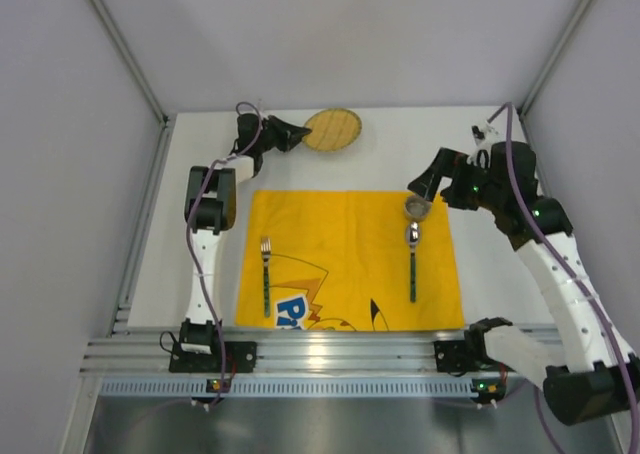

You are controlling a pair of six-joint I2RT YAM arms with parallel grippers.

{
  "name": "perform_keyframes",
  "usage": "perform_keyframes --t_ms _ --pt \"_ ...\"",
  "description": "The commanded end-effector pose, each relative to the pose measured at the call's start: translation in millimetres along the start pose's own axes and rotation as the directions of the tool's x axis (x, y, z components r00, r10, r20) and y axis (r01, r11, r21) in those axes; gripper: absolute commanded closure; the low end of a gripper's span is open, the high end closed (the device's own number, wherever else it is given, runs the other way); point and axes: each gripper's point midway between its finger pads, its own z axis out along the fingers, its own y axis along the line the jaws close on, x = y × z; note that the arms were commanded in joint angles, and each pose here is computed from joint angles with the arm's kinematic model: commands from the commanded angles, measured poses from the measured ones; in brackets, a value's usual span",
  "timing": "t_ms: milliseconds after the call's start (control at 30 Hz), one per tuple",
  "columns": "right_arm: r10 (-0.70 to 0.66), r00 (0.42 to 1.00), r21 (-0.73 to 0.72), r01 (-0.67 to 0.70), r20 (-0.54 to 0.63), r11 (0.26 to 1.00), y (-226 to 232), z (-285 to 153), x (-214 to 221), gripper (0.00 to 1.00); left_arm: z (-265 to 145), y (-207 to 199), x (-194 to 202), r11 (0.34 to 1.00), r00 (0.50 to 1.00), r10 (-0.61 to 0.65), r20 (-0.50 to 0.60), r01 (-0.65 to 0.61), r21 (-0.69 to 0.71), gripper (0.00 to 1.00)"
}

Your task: Set the dinner table for one person

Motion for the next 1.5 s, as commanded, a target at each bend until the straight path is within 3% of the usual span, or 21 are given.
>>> perform_keyframes --t_ms 0,67,100,133,200,233,300,367,433,533,767,967,1267,1400,1467 --pt "0.015 1.0 -0.13 -0.012 0.022 0.991 25.0 -34.3 14.0 0.0 -43.2 -170.4 14.4 0.942 0.992 0.126 0.014 -0.124 0.313 1.0" --pt "0.042 0.999 -0.15 -0.038 0.023 0.988 26.2 -47.7 26.9 0.0 -63.4 -202.4 40.6 0.937 0.982 0.19 0.003 -0.183 0.298 1.0" --pt "0.065 0.998 -0.161 -0.062 0.015 0.985 28.1 -52.0 32.1 0.0 -67.2 -195.1 53.0 0.961 0.984 0.175 -0.032 -0.164 0.224 1.0" --pt "0.068 0.998 -0.18 -0.064 0.013 0.982 31.4 -60.8 37.6 0.0 -85.3 -223.7 66.6 0.932 0.957 0.291 -0.013 -0.28 0.23 1.0" --pt "0.082 0.996 -0.213 -0.084 -0.018 0.974 36.0 -68.1 48.8 0.0 -94.9 -186.4 104.8 0.94 0.934 0.342 -0.105 -0.339 0.044 1.0" --pt "0.08 0.997 -0.223 -0.083 -0.021 0.971 37.8 -75.0 53.5 0.0 -112.7 -200.3 119.9 0.922 0.915 0.386 -0.115 -0.388 0.013 1.0" --pt "0.083 0.996 -0.233 -0.086 -0.023 0.969 39.7 -82.5 57.5 0.0 -125.8 -174.8 154.4 0.884 0.881 0.438 -0.18 -0.458 -0.095 1.0" --pt "0.081 0.997 -0.232 -0.082 -0.016 0.969 40.1 -91.4 60.7 0.0 -150.4 -154.7 195.4 0.869 0.87 0.423 -0.253 -0.469 -0.16 1.0" --pt "0.079 0.997 -0.232 -0.08 -0.016 0.969 39.8 -97.3 64.8 0.0 -168.1 -147.5 211.8 0.853 0.866 0.435 -0.249 -0.484 -0.195 1.0" --pt "0.07 0.997 -0.212 -0.074 -0.023 0.974 35.0 -102.6 72.2 0.0 -191.4 -96.2 246.1 0.844 0.871 0.381 -0.31 -0.465 -0.267 1.0" --pt "0.007 0.998 -0.114 -0.014 -0.064 0.993 11.9 -118.7 98.7 0.0 -208.7 -48.4 283.2 0.841 0.854 0.333 -0.399 -0.461 -0.284 1.0" --pt "-0.02 0.989 -0.072 0.01 -0.145 0.997 -3.1 -120.7 123.5 0.0 -209.3 -26.7 300.8 0.847 0.858 0.322 -0.401 -0.45 -0.282 1.0" --pt "-0.013 0.992 -0.035 0.009 -0.129 0.999 -10.0 -119.6 122.5 0.0 -225.0 7.8 297.9 0.761 0.828 0.333 -0.451 -0.518 -0.39 0.99" --pt "-0.035 0.99 -0.016 0.033 -0.14 0.999 -14.3 -118.7 122.6 0.0 -233.6 16.3 295.3 0.72 0.811 0.343 -0.473 -0.551 -0.422 0.71" --pt "-0.041 0.989 -0.012 0.04 -0.145 0.999 -16.2 -117.3 123.5 0.0 -237.3 14.0 292.1 0.697 0.805 0.35 -0.479 -0.565 -0.441 0.69"
